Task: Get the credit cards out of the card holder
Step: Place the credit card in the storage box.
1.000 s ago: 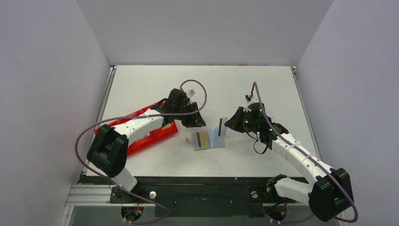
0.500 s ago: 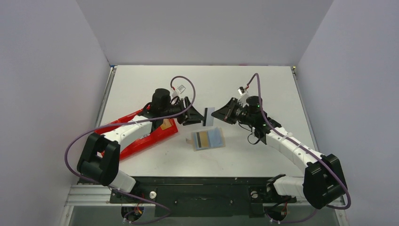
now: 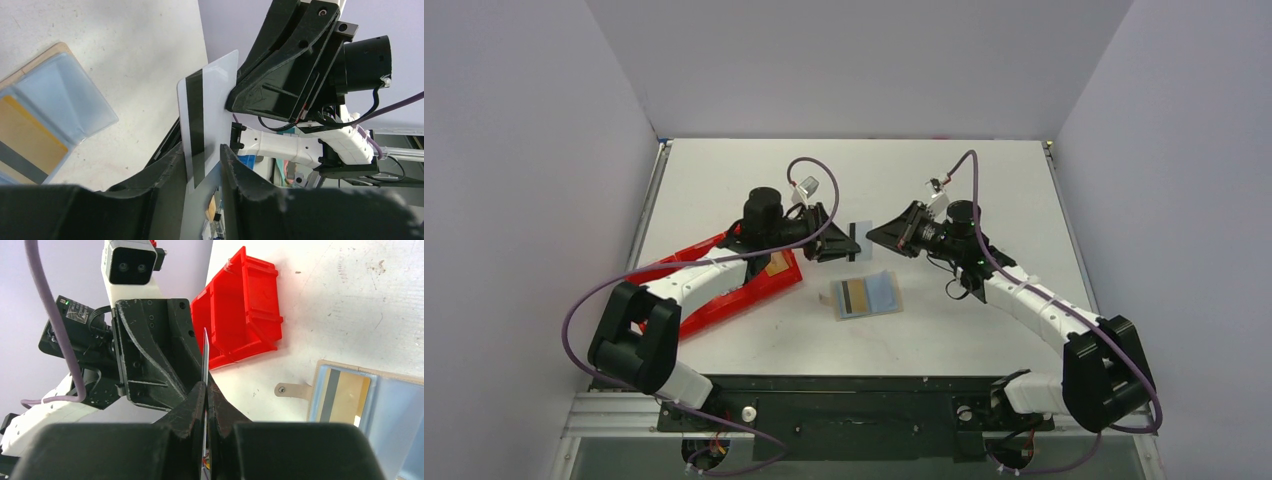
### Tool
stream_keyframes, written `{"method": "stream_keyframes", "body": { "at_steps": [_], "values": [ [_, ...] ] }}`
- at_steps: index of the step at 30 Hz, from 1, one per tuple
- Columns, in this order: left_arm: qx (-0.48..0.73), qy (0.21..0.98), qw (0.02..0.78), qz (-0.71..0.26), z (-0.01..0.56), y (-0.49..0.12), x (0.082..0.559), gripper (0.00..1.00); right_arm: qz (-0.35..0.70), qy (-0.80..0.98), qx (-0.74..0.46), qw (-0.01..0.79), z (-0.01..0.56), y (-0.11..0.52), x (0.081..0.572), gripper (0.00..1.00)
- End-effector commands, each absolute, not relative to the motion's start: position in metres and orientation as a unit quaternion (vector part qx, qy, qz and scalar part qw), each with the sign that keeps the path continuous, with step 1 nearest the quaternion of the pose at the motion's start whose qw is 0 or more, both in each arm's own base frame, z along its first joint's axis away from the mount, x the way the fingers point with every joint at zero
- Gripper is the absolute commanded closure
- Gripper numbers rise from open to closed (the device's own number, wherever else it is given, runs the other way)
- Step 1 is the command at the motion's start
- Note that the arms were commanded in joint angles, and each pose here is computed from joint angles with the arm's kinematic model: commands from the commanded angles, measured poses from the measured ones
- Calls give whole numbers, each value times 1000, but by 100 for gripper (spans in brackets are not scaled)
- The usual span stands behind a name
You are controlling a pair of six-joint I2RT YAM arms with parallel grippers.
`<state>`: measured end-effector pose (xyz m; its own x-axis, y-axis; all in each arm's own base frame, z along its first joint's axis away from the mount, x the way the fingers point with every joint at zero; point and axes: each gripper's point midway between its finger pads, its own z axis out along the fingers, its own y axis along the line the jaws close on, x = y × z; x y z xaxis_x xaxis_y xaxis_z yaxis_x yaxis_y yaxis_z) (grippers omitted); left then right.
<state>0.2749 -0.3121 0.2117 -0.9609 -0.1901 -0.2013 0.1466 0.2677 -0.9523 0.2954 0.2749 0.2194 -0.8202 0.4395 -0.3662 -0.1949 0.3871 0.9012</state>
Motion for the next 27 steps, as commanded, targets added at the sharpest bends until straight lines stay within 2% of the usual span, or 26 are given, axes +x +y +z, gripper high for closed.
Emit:
{"method": "stream_keyframes", "body": {
  "at_steps": [1,3,5,7,8,10,12,14,19,27],
  "values": [
    [7,757,152,-635,230,-315,276,80,580,753,46,308,249,285,296,100],
    [6,756,150,-637,230,-316,276,91,578,755,42,305,246,286,294,100],
    [4,757,150,-636,229,-315,276,100,572,761,38,305,243,287,293,91],
    [1,757,152,-635,229,-315,277,100,561,768,35,308,240,286,293,75],
    [-5,762,155,-629,226,-314,279,100,554,771,31,314,240,285,293,62],
    [-15,777,164,-607,219,-311,282,100,517,793,42,319,229,277,296,49],
    [-27,803,184,-566,212,-302,287,100,479,810,53,334,222,267,302,44],
    [-41,834,202,-512,200,-289,290,100,438,825,70,350,215,252,306,40],
    [-99,901,244,-346,177,-227,294,100,365,847,90,376,202,226,312,38],
    [-183,933,288,-109,164,-100,282,100,322,864,81,380,185,211,306,38]
  ]
}}
